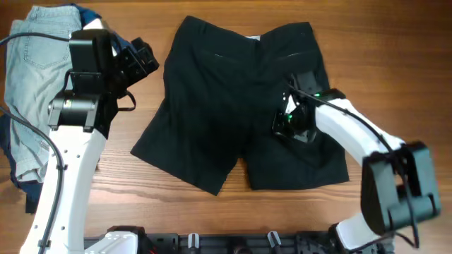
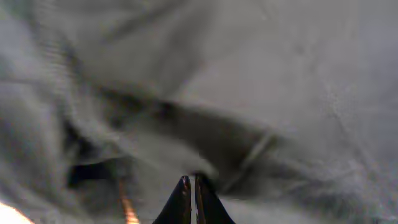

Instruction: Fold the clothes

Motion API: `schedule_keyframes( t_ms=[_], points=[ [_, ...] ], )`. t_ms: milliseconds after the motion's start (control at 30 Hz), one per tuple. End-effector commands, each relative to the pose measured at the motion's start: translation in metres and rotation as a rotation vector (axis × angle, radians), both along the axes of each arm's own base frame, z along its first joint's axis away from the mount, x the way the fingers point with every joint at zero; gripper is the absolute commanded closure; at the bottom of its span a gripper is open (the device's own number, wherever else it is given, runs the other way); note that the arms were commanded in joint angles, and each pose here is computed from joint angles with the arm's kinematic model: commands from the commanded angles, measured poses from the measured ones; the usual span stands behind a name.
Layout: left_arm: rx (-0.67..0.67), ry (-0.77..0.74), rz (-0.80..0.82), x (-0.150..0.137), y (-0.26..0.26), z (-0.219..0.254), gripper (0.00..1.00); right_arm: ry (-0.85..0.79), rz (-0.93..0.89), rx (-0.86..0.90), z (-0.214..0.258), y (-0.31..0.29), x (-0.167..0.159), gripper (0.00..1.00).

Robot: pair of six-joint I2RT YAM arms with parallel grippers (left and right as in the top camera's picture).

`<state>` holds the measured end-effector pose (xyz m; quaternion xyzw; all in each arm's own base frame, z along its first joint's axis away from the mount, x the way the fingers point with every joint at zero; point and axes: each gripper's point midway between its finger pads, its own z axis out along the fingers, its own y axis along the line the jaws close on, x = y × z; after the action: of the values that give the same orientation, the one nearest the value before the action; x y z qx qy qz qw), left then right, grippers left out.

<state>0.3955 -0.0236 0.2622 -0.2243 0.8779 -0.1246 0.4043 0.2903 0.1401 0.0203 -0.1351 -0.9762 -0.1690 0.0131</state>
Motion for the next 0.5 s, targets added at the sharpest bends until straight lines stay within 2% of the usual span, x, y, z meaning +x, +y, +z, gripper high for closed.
schedule_keyframes(
  t_ms=[0, 100, 333, 433, 467],
  points=[
    [0.019, -0.001, 0.003, 0.001, 0.004, 0.0, 0.02, 0.061, -0.006, -0.082, -0.017, -0.012, -0.009, 0.96],
    [0.019, 0.002, 0.003, 0.0, 0.004, 0.0, 0.01, 0.097, -0.031, -0.175, -0.036, -0.034, -0.013, 0.96],
    [0.02, 0.013, 0.003, -0.002, 0.004, -0.002, 0.01, 0.038, -0.301, -0.262, -0.043, -0.122, 0.023, 0.96],
    [0.019, 0.005, 0.003, 0.0, 0.004, -0.001, 0.0, -0.066, -0.399, -0.27, -0.04, -0.169, 0.049, 0.93],
    [0.019, 0.001, 0.003, 0.0, 0.004, 0.0, 0.0, -0.142, -0.404, -0.25, -0.037, -0.179, 0.066, 0.89]
  ],
)
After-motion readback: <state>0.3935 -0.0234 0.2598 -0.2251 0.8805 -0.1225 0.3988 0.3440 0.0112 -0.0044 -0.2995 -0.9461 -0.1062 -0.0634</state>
